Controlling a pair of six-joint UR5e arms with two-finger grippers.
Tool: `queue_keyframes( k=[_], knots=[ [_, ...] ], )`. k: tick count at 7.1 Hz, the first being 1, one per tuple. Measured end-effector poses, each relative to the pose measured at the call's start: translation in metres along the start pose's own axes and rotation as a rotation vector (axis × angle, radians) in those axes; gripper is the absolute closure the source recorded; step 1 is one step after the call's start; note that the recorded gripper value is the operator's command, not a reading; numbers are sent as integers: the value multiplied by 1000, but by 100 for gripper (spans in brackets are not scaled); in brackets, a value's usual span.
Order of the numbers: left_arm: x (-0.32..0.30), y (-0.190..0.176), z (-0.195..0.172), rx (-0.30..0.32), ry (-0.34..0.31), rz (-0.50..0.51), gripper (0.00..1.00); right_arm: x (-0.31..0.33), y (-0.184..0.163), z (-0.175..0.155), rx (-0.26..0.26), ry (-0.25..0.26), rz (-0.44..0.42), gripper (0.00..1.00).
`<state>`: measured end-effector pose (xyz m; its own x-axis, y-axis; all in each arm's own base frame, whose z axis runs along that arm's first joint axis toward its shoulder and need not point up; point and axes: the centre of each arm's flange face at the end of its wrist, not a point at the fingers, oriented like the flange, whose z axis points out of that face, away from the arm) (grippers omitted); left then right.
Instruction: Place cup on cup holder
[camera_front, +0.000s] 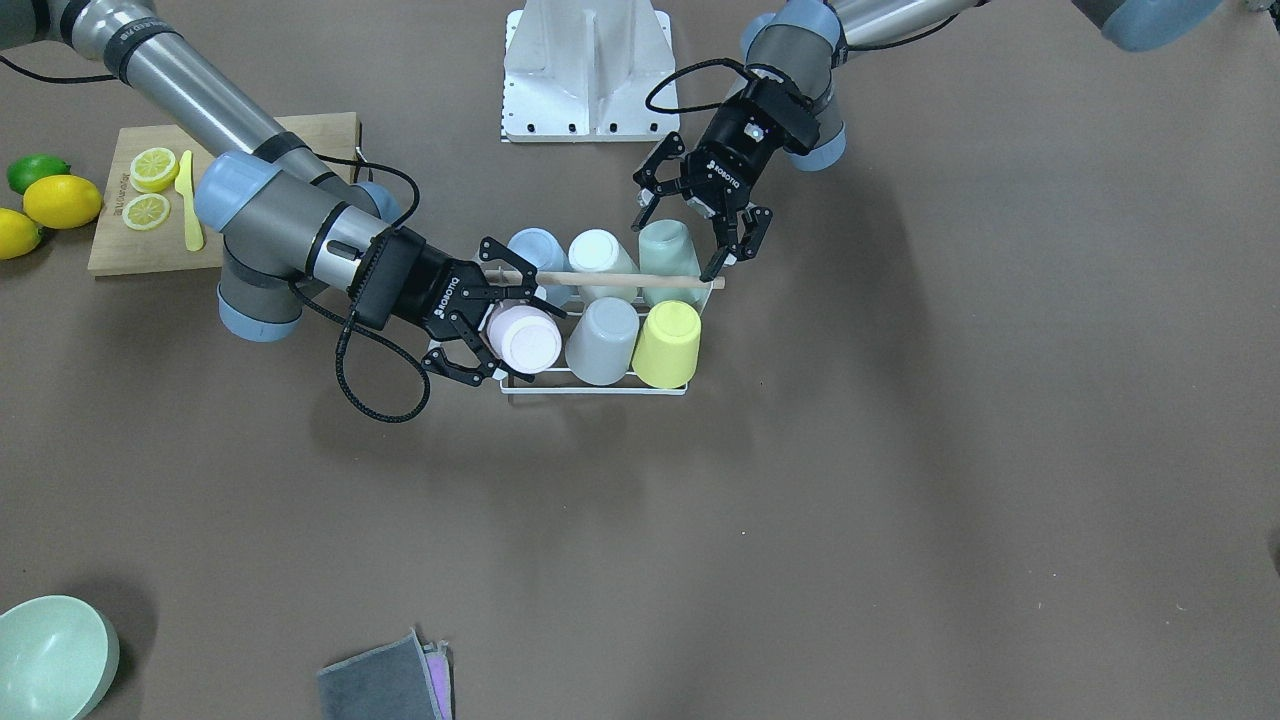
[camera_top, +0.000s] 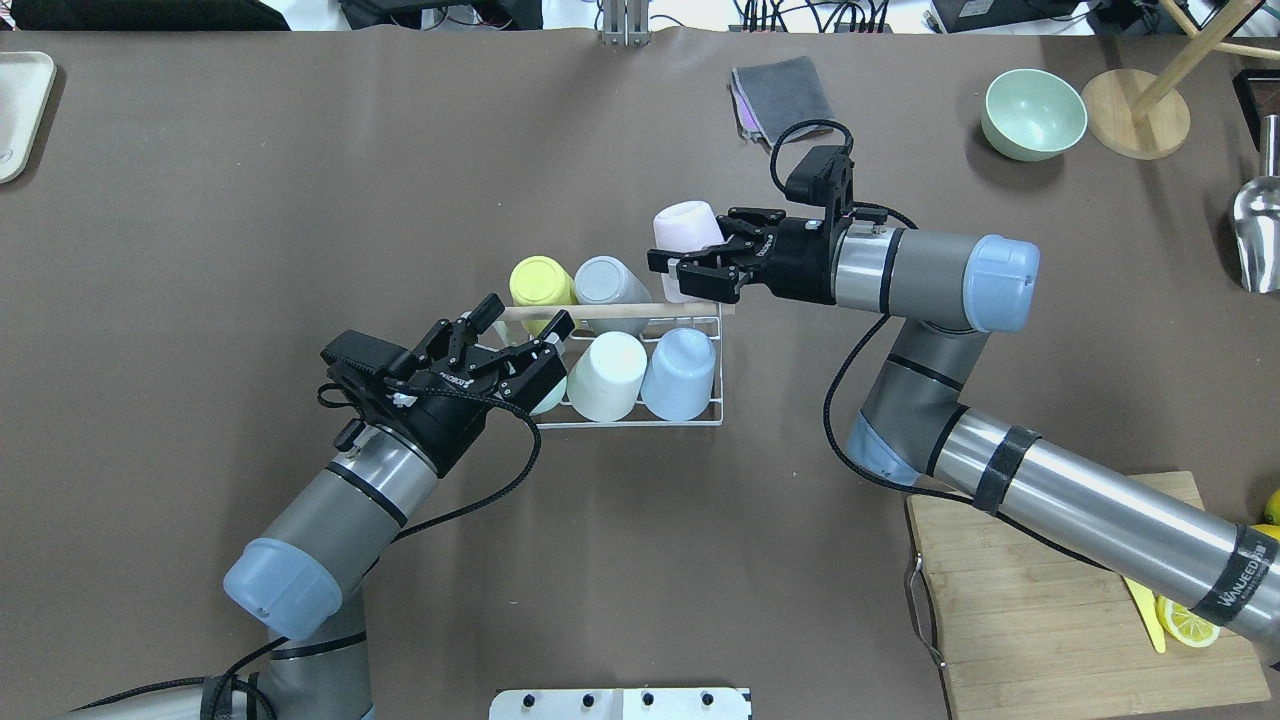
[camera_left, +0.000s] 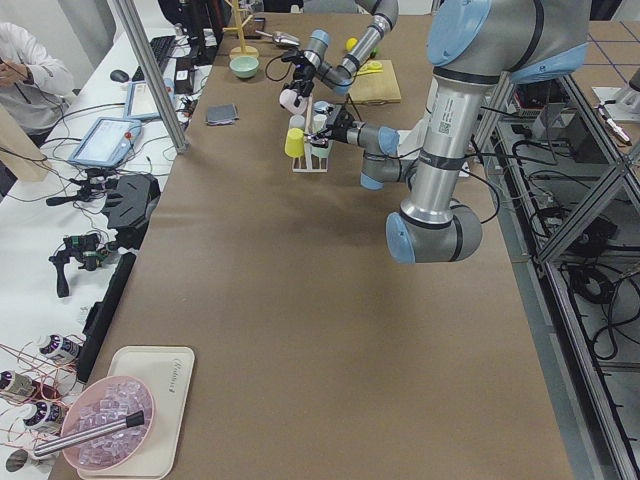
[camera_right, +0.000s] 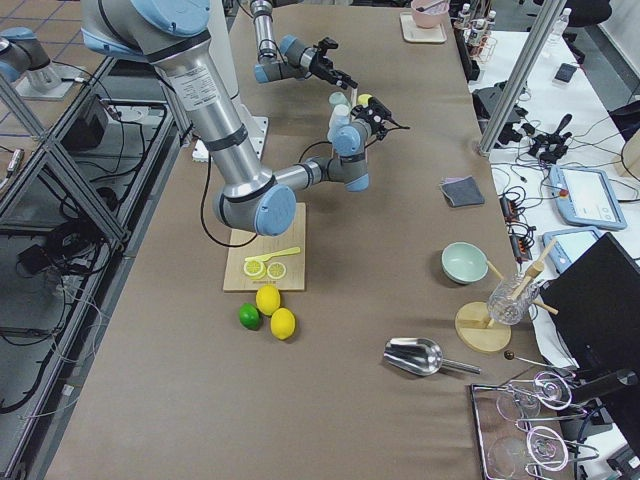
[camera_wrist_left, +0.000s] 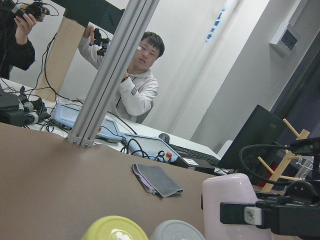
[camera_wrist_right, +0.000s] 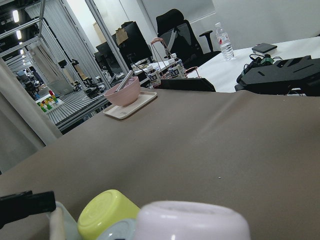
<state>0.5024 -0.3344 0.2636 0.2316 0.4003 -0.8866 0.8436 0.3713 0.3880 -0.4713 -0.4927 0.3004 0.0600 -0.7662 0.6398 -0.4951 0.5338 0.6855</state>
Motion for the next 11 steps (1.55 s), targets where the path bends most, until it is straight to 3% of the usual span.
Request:
queue_keyframes(
  k=[4,7,9,11],
  knots=[
    [-1,-10,3,16,-2,-1,2,5,-11,-4,8,2,6,0],
    [-19,-39,18,61,-30,23,2,19,-67,-23,38,15,-12,0],
    [-47,-61,29,54,-60,72,2,37,-117,-45,26,78,-24,0],
    [-98,-86,33,-9,-88,139,2,74,-170,-79,-83,206,19,0]
  ],
)
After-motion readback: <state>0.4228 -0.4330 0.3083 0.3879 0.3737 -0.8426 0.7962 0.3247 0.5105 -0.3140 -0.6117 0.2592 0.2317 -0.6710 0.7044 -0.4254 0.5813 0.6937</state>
